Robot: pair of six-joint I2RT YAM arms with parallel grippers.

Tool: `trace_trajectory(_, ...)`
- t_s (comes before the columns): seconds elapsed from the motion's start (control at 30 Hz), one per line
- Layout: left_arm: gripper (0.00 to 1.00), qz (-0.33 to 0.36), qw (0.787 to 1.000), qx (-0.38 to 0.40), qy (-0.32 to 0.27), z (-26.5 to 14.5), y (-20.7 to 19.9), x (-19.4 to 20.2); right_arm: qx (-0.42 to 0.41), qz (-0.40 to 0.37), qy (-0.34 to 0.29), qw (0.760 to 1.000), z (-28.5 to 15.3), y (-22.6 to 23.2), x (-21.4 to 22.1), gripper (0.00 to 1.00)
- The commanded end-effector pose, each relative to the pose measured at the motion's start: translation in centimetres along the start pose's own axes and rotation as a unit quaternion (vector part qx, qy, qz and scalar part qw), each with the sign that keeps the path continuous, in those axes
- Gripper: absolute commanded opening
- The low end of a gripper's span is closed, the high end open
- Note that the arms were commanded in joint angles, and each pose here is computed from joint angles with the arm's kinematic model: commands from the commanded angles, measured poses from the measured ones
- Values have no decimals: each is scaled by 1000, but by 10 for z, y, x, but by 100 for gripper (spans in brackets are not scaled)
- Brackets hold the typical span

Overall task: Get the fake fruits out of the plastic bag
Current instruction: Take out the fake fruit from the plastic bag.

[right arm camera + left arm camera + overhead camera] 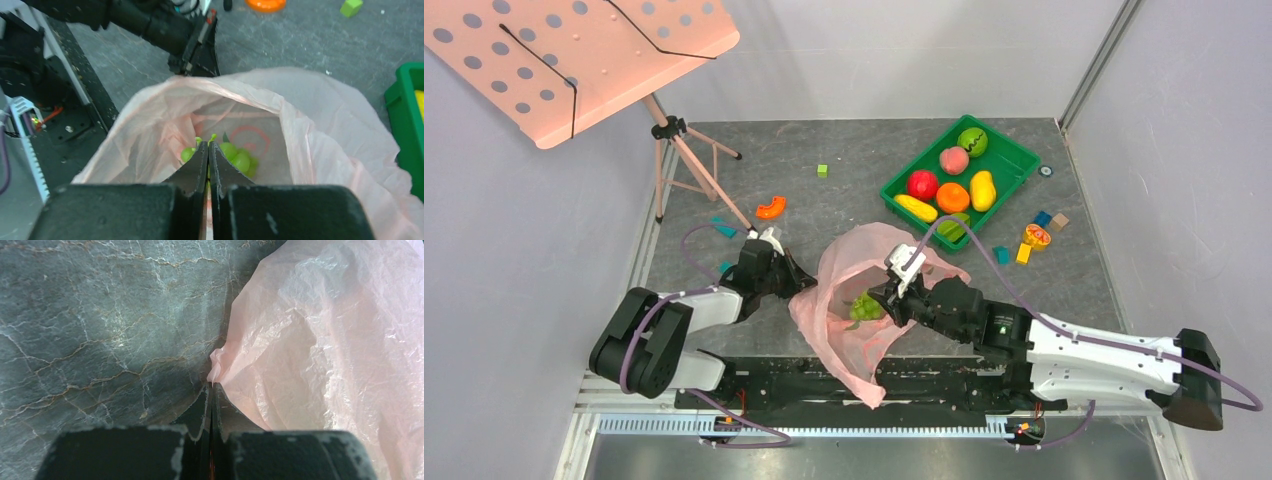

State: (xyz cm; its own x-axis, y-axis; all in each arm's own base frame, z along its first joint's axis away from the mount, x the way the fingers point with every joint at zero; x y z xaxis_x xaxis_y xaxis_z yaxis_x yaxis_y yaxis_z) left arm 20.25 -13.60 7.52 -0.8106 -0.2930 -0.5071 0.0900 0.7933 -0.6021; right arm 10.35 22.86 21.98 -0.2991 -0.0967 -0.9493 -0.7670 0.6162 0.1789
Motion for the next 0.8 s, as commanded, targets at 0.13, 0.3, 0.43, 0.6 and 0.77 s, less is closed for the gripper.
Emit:
trace_trajectory(0.13,2,1,1000,2,-18,-2,-3,-5,-38,-15,-43,998,-21,13,-58,0)
trace_trajectory(0.3,2,2,1000,2,-19,-3,-2,-4,-50,-22,-76,996,-31,18,-89,0)
trace_trajectory(0.43,2,-1,1000,2,-19,-4,-2,-2,-68,-23,-100,992,-39,26,-118,0)
trace_trajectory(0.6,2,-1,1000,4,-21,-5,-3,-3,-84,-20,-130,988,-48,32,-146,0)
trace_trajectory(0.77,2,-2,1000,3,-21,-5,-2,-3,-66,-27,-163,984,-54,32,-173,0)
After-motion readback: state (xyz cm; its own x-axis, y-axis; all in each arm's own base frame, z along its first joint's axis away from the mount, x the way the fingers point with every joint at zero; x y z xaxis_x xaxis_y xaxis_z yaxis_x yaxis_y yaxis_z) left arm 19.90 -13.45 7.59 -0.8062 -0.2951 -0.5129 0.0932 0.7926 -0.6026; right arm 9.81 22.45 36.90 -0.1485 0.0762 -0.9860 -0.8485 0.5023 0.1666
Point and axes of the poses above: each gripper's point midway between its finger pads, its own z axis out along the fingers, its own y axis along the line the jaws close on, x = y × z, the point moved 9 cm from there along -z, back along the fingers, and after that the axes turned 8 degrees about z, right-handed, at the moved point
